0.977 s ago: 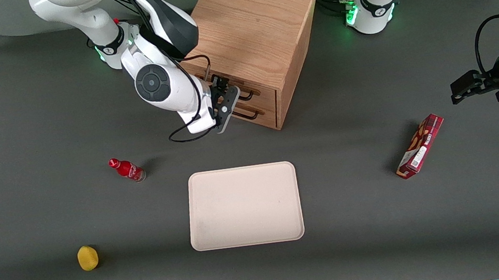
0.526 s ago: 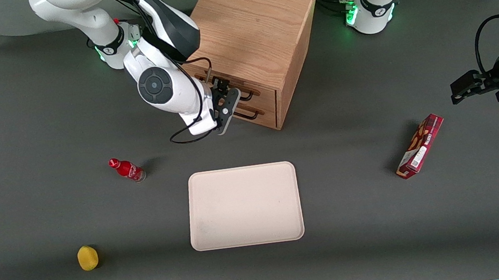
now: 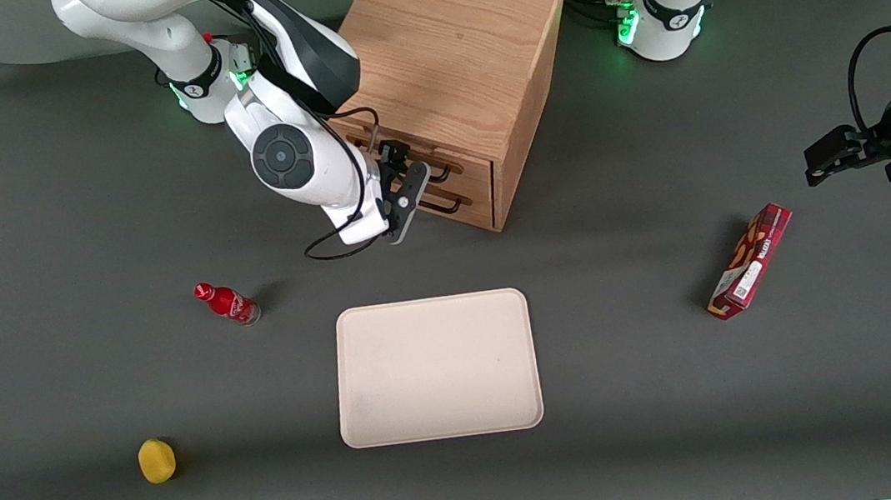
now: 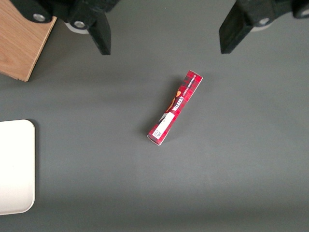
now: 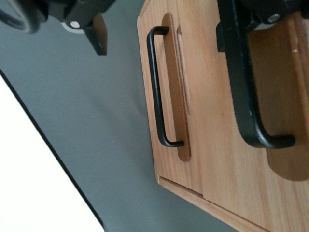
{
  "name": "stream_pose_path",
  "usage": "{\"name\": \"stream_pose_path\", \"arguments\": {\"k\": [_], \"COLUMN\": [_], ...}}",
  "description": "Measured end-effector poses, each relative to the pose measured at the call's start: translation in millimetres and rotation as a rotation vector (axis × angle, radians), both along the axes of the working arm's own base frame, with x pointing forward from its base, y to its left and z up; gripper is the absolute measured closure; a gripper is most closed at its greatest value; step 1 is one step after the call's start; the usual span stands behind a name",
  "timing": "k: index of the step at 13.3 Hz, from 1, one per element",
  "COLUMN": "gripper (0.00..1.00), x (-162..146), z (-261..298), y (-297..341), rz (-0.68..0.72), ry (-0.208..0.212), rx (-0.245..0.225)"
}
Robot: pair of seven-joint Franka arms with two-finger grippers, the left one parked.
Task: Open upper drawer
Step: 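Pull the upper drawer outward by its handle with the right gripper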
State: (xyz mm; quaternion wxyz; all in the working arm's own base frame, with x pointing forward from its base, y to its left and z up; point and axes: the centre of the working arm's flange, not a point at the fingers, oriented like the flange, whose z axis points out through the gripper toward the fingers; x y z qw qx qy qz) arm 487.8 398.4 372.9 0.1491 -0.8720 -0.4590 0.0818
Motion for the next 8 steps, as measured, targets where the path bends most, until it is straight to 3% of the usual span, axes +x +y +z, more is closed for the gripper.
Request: {"name": "stream_pose_path", "arguments": {"k": [2,8], "gripper": [0.0,0.0], "x": [9,38], "z": [-1,1], "y": [-9,-31], "rz": [-0.007,-0.038], "ry": [-0.025,-0.042], "rx": [-0.015,-0.001]}}
